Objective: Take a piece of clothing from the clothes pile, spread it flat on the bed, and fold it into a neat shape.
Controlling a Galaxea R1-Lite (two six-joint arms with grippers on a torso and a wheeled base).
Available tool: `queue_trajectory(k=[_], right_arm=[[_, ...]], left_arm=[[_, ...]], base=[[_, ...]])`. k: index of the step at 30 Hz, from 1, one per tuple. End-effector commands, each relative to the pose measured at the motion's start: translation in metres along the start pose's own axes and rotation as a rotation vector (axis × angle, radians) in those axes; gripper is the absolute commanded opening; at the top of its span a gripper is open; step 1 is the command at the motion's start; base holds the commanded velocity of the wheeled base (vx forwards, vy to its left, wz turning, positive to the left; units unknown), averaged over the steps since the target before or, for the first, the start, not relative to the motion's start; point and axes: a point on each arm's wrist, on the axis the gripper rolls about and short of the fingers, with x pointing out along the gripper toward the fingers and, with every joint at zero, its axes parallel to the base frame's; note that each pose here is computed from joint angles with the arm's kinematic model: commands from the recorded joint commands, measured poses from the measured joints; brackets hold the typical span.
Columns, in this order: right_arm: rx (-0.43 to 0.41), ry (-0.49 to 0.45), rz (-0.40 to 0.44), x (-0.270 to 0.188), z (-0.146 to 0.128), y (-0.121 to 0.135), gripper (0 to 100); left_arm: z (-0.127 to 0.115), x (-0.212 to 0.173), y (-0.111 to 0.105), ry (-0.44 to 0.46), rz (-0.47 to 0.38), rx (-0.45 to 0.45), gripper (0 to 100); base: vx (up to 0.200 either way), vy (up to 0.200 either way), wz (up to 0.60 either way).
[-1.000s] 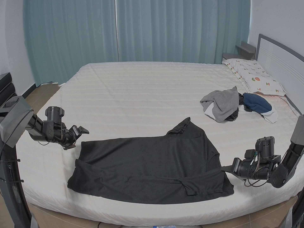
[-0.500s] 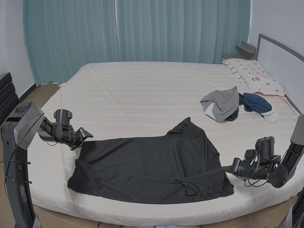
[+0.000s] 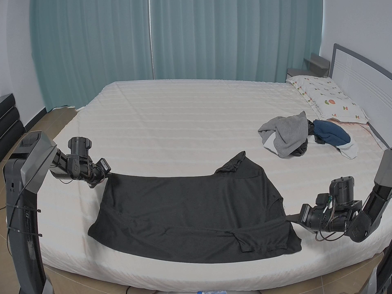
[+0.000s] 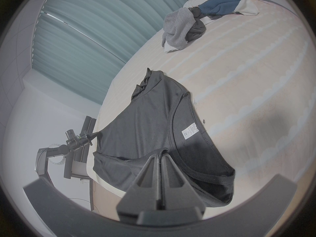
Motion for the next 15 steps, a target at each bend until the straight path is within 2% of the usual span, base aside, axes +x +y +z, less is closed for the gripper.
queue_trajectory(k=[1, 8, 9, 13, 15], right_arm=[[-0.002, -0.001, 0.002, 0.0004, 0.0003, 0.0004, 0], [-0.001, 0.001, 0.001, 0.0003, 0.0, 0.0002, 0], [-0.001, 0.001, 0.001, 0.0003, 0.0, 0.0002, 0], [-0.001, 0.001, 0.001, 0.0003, 0.0, 0.0002, 0], [-0.001, 0.002, 0.0, 0.0001, -0.0004, 0.0, 0]], left_arm=[[0.0008, 0.014, 0.0049, -0.015, 0.015, -0.007, 0], [-0.0013, 0.0234, 0.0095, -0.013, 0.025, -0.008, 0], [-0.0007, 0.0229, 0.0091, -0.019, 0.028, -0.009, 100], [0.0003, 0.0219, 0.0084, -0.03, 0.035, -0.008, 100], [0.0042, 0.0169, 0.0088, -0.042, 0.036, -0.053, 100]], base=[[0.0, 0.0, 0.0], [0.0, 0.0, 0.0], [0.0, 0.0, 0.0], [0.0, 0.0, 0.0], [0.0, 0.0, 0.0]])
